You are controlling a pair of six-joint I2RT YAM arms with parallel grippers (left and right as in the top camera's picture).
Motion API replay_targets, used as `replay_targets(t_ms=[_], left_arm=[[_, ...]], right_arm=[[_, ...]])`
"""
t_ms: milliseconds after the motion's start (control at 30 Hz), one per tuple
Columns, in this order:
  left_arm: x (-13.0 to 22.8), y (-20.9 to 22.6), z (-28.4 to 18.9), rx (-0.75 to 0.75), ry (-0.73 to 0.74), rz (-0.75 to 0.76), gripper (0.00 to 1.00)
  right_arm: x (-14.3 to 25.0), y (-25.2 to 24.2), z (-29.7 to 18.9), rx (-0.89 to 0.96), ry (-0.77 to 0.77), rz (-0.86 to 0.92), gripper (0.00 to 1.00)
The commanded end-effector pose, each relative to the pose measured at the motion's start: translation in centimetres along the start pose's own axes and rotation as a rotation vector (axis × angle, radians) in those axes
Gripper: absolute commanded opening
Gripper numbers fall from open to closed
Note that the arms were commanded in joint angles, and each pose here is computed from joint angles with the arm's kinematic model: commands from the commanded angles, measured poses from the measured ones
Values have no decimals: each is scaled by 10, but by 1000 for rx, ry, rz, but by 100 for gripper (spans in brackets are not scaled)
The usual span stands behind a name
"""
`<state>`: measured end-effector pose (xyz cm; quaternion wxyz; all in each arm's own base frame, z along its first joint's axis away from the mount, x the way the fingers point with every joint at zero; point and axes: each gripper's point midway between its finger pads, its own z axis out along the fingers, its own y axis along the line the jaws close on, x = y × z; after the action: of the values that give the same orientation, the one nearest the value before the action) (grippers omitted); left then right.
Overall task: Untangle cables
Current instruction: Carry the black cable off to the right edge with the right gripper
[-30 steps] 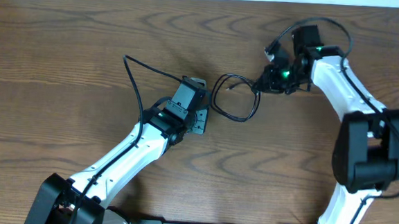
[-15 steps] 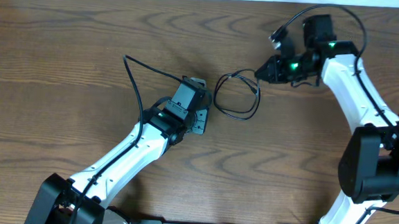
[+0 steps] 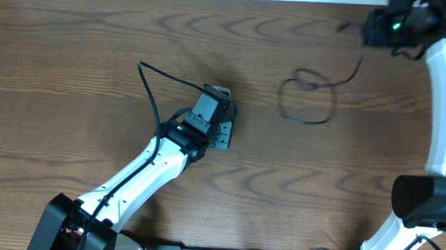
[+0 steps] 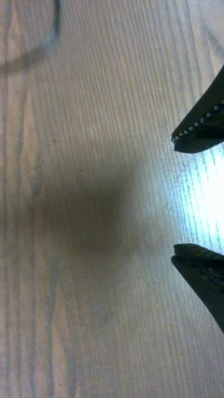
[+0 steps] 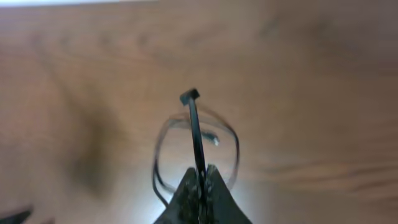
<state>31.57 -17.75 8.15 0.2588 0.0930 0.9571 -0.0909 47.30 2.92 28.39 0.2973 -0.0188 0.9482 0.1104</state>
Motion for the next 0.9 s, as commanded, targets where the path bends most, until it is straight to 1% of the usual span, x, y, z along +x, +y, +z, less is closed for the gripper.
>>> replay_targets(t_ms=[0,133,233,333,500,633,867], left_arm=[[3,3,4,-15,4,-5,54],[2,3,4,-14,4,-5,54],[4,3,4,-16,9,-4,54],[6,4,4,-20,19,-2,54],[10,4,4,-17,34,8,53],[11,0,4,9,41,8,54],[9,-5,4,20,29,20,54]], right_arm=[[-35,-26,-63,159,-165,-29,1],[-48,-61,-94,264,-239,11,1],[-49,-103,-112,360,-270,72,1],[-55,-142,-127,409,-328,130,1],[-66,-192,-149,492,-424,187,1],[-70,-220,-147,525,-451,210,1],[-79,-266,-104,568,-452,245,1]])
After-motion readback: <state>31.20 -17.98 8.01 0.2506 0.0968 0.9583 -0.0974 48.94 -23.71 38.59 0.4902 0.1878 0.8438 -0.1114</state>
